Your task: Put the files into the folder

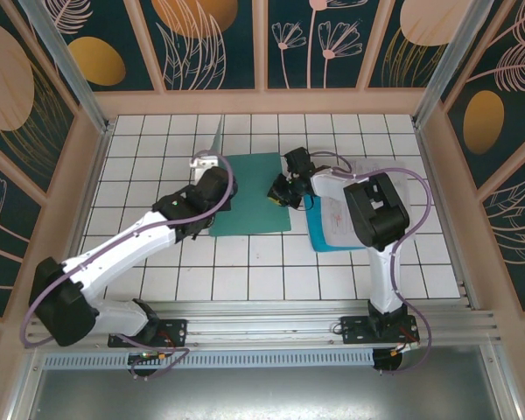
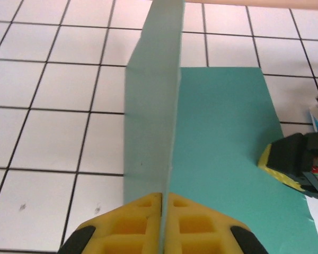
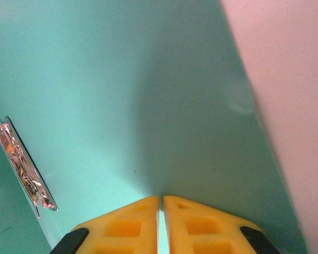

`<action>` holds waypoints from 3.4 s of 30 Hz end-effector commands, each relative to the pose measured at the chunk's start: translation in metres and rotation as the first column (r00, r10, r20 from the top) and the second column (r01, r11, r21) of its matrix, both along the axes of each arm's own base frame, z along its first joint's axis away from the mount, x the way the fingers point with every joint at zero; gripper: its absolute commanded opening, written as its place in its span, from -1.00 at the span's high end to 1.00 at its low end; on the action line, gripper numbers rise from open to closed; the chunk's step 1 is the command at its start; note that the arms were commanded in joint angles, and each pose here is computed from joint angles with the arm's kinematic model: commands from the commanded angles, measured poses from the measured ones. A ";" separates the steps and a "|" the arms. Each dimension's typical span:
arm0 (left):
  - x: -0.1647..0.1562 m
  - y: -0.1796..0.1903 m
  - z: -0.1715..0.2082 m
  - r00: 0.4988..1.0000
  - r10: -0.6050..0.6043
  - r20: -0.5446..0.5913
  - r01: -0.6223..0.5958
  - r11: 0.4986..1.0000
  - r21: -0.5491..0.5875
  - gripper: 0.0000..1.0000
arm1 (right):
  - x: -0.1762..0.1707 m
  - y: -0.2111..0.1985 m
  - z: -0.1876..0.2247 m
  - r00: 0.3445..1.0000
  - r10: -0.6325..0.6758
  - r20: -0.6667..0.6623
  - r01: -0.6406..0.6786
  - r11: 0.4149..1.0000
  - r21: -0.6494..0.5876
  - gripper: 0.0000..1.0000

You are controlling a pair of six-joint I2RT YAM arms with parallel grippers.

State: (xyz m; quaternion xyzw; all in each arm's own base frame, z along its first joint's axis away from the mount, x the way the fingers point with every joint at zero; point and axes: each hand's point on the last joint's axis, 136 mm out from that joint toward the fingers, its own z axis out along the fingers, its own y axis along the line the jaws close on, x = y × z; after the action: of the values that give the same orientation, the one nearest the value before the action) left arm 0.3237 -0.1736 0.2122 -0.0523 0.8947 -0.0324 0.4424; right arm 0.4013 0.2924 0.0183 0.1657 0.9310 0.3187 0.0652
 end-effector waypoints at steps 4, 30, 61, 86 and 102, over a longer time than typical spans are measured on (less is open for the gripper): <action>-0.022 0.061 -0.023 0.973 0.216 -0.079 -0.222 0.972 -0.078 0.63 | -0.035 -0.031 -0.038 0.991 -0.046 -0.126 0.029 0.990 -0.135 0.75; -0.025 0.201 0.070 0.724 0.684 -0.091 -0.645 0.623 -0.443 -0.47 | -0.034 -0.025 -0.014 0.995 -0.046 -0.093 0.040 0.997 -0.071 0.74; 0.075 -0.130 -0.188 0.761 -0.237 -0.604 0.223 0.970 -0.099 0.50 | -0.095 -0.295 0.012 0.792 -0.610 -0.016 0.601 0.785 -0.149 0.04; 0.034 -0.184 -0.238 0.709 -0.311 -0.633 0.255 0.950 -0.180 0.58 | -0.114 -0.274 -0.029 0.819 -0.558 -0.131 0.527 0.823 -0.209 0.06; 0.046 -0.146 -0.208 0.790 -0.166 -0.591 0.257 0.964 0.073 0.36 | -0.109 -0.289 -0.009 0.831 -0.554 -0.049 0.521 0.807 -0.279 0.07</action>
State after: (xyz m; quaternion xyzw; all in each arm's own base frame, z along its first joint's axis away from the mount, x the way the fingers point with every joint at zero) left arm 0.3788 -0.3557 0.0159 0.0672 0.9811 -0.0767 0.1643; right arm 0.3175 0.0129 0.0221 0.4284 0.8666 0.2079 0.1492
